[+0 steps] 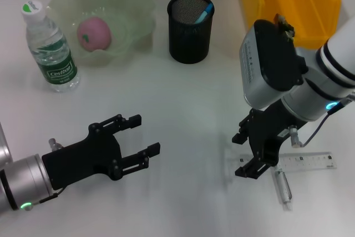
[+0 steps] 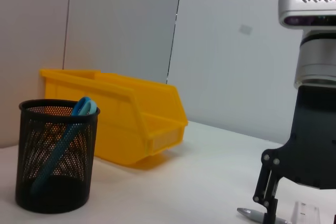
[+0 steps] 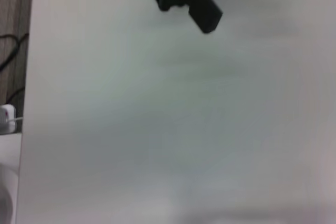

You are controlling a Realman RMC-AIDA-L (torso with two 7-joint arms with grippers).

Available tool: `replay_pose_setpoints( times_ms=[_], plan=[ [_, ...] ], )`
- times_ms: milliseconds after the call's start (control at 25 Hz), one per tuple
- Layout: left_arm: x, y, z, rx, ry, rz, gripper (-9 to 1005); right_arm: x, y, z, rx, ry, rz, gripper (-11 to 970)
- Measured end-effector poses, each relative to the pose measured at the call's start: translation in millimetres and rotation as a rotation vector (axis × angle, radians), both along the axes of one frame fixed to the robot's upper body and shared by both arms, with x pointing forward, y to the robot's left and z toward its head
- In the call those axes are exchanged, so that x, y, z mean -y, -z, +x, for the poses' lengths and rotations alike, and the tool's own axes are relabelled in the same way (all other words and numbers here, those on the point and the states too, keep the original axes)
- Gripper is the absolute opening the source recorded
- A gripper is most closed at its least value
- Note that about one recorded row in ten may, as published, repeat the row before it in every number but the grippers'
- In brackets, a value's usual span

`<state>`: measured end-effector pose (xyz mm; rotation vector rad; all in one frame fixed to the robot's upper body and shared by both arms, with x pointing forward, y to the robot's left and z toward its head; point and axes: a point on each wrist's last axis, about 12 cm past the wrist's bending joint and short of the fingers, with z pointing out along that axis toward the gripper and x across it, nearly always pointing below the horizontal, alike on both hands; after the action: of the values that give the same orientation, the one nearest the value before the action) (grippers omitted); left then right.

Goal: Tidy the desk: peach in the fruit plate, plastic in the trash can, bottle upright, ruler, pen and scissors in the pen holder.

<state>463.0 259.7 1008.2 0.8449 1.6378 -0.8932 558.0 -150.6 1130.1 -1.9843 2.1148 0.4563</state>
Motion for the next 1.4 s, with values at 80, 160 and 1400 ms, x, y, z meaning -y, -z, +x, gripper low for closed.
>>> replay_pose_setpoints(
  times_ms=[80, 160, 1400],
  plan=[
    [0.0, 0.0, 0.0, 0.000, 0.000, 0.000, 753, -0.2, 0.4, -0.4, -0.001, -0.002, -0.002, 697],
    [-1.9, 0.8, -2.3, -0.008, -0.012, -0.007, 753, -0.7, 1.6, -1.6, -0.001, -0.013, -0.010, 696],
    [-2.4, -0.1, -1.9, -0.010, -0.019, -0.016, 753, -3.7, 0.9, -2.1, 0.041, -0.040, -0.044, 399]
  ],
)
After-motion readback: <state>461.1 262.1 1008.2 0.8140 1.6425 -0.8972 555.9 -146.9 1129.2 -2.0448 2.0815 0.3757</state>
